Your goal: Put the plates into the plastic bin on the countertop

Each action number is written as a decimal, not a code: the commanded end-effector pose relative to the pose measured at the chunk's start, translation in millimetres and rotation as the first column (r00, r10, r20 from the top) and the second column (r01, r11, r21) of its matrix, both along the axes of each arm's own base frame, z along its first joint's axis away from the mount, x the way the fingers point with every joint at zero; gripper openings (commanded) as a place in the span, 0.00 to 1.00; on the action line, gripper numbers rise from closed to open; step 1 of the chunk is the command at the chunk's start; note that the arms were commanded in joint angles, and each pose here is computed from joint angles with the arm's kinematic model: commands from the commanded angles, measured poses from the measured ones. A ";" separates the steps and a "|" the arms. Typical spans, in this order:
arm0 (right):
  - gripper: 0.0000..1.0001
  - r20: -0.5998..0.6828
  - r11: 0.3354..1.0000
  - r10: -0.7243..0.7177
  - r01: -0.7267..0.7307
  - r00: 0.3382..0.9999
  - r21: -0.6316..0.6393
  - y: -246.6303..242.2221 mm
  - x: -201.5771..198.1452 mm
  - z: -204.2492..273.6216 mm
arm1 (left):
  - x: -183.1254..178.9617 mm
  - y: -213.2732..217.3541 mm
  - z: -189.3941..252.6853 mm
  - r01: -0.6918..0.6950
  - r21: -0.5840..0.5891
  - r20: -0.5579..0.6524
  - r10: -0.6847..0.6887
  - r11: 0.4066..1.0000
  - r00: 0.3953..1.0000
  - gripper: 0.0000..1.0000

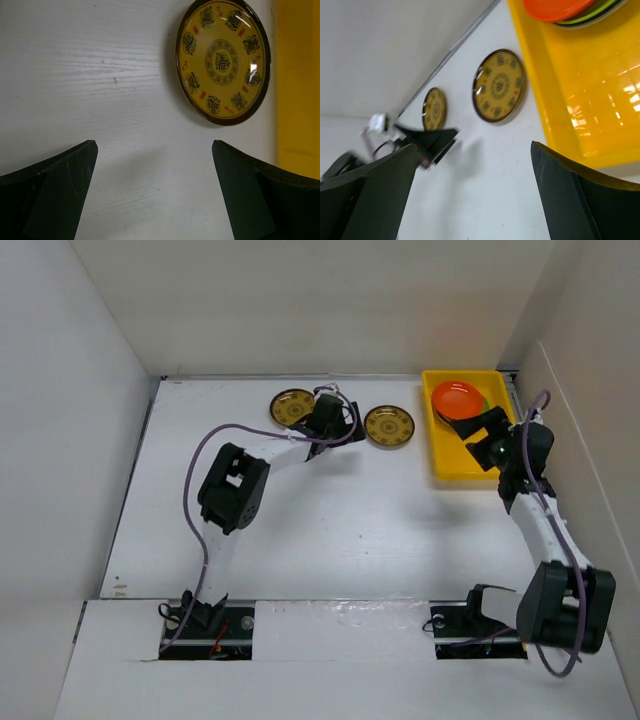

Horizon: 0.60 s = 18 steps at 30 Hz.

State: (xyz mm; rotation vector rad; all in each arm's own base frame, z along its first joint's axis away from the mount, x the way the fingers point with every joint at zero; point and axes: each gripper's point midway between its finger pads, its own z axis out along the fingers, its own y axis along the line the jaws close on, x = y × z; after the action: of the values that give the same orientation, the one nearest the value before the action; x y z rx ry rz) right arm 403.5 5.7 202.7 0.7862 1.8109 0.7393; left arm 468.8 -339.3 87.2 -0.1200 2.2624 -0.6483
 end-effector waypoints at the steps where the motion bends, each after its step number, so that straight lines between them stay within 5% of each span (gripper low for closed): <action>1: 1.00 0.118 0.997 0.067 -0.063 0.991 -0.042 16.1 -27.5 34.3 | 26.0 -10.5 1.7 -0.001 -0.041 0.015 0.002 0.999 1.000 1.00; 11: 0.99 0.195 0.969 0.246 -0.237 0.950 -0.067 52.7 -88.2 68.5 | 56.0 -45.4 -48.2 0.005 -0.127 -0.086 -0.016 0.992 0.996 0.90; 18: 0.98 0.178 0.951 0.308 -0.306 0.935 -0.035 65.5 -102.5 59.1 | 64.7 -55.8 -63.9 -0.002 -0.135 -0.133 -0.016 0.991 0.991 0.54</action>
State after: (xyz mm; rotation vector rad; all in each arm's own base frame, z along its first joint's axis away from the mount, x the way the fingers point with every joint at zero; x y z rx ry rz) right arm 309.1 61.9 256.5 0.4780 1.7804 0.9304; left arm 547.5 -397.9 51.9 -0.1975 2.2273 -0.8443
